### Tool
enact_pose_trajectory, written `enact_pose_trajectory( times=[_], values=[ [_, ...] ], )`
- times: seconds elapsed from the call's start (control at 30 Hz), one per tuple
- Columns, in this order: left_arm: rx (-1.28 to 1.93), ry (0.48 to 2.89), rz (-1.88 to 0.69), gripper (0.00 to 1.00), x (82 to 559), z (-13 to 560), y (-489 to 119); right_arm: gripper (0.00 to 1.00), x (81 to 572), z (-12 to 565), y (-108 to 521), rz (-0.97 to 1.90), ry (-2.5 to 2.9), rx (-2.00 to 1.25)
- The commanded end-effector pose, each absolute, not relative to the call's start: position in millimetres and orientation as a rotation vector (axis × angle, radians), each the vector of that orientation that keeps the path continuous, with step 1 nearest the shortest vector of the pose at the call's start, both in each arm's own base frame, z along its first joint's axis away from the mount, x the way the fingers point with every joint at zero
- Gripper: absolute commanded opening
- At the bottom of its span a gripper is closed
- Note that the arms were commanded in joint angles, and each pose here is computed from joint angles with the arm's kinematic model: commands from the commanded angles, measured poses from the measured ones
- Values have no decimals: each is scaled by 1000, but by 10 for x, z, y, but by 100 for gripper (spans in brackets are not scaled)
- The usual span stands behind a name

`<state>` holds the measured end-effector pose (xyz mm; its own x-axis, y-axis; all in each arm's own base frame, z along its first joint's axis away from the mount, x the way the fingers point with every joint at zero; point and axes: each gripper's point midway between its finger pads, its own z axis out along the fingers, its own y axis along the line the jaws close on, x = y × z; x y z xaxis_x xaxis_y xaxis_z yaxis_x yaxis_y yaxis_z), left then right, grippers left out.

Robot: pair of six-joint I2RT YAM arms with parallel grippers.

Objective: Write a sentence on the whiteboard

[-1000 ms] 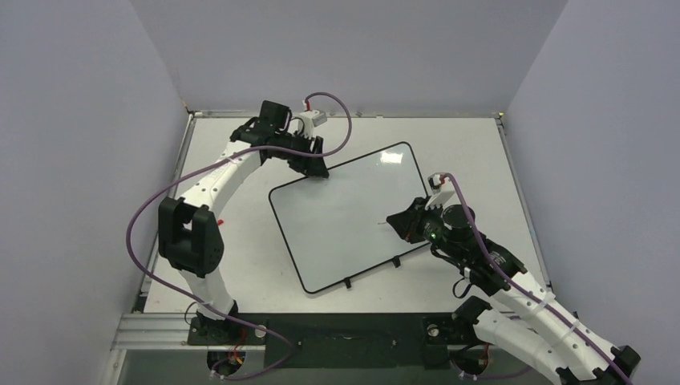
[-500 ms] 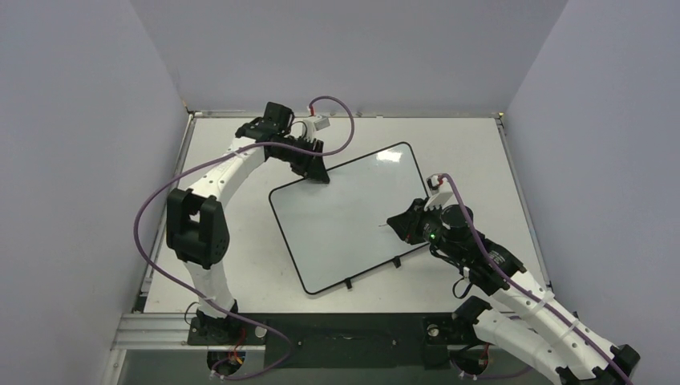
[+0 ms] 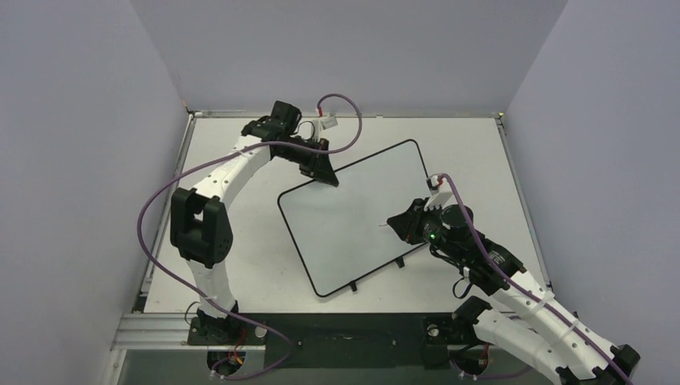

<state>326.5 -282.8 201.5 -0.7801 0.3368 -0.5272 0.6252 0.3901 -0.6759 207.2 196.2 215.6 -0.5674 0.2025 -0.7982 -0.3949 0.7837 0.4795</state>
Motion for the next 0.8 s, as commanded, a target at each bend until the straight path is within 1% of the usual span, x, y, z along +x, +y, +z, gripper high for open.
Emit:
enact_pose_trajectory(
  times=[0.0,0.2,0.37,0.6,0.77],
  values=[
    [932,2325,-1070,0,3318,2027,-2891,0,2115,2238,2002,797,1990,-160],
    [914,2305,-905,0,3348,2087,-2957,0,2158,2284,2065,804,1981,-184],
    [924,2230,-803,0,3308,2189,-2945,0,2161,2319,2106,818,1948,-225],
    [907,2183,-753,0,3268,2271,-2941,0,2031,2340,2314,897,1812,-333],
    [885,2153,-736,0,3261,2280,-2921,0,1886,2414,2496,901,1628,-420]
  ],
)
